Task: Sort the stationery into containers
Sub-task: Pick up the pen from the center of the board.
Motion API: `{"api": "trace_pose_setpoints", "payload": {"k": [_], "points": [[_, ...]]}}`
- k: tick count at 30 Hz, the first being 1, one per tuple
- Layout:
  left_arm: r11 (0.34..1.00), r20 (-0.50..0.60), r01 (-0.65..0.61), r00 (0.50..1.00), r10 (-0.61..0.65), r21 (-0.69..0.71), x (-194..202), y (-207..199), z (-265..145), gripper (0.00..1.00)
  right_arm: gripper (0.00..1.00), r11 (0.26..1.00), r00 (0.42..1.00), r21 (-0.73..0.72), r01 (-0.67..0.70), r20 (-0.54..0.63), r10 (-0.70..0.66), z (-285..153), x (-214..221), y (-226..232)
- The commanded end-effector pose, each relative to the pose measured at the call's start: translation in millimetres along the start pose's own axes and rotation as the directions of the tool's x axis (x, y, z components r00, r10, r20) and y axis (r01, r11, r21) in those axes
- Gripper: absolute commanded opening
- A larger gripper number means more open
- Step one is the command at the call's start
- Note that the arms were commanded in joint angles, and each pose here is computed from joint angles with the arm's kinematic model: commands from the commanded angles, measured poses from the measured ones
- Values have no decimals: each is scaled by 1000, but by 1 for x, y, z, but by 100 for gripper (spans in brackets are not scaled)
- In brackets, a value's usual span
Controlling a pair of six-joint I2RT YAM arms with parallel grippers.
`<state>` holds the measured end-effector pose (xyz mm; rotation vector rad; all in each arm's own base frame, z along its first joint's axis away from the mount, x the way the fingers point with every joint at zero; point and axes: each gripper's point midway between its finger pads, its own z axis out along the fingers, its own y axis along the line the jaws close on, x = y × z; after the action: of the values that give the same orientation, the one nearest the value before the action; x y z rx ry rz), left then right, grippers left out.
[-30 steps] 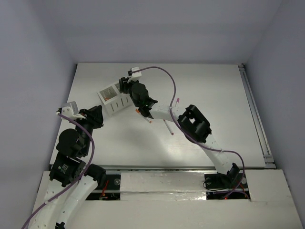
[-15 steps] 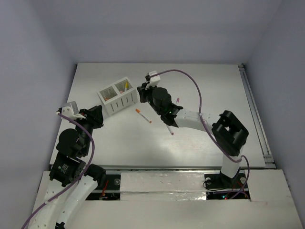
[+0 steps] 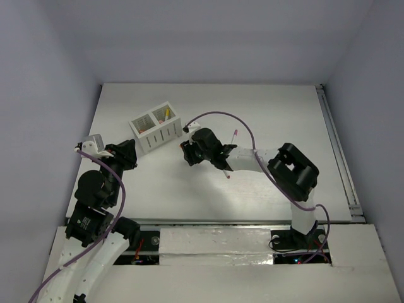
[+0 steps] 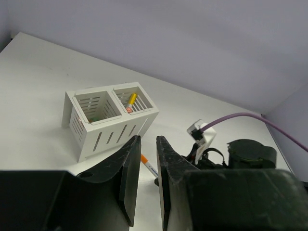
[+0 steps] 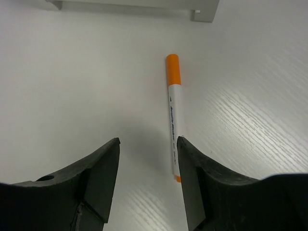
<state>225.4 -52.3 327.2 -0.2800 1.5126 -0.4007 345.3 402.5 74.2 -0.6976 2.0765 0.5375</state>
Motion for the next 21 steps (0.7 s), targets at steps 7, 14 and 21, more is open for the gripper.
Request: {"api": "trace_pose_setpoints", "payload": {"k": [7,14,21], "points": [[1000,29,-1,1000,0,23,-10,-7,3,17,56,998,997,24,60,-54,-58,30,2,-11],[999,24,-1,1000,0,32,-9,-9,3,17,55,996,996,54,69,-66,-65,38,3,-16],[1000,27,-1,1000,0,27,-9,-8,2,17,43,996,992,57,69,-107,-62,51,16,-17]]}}
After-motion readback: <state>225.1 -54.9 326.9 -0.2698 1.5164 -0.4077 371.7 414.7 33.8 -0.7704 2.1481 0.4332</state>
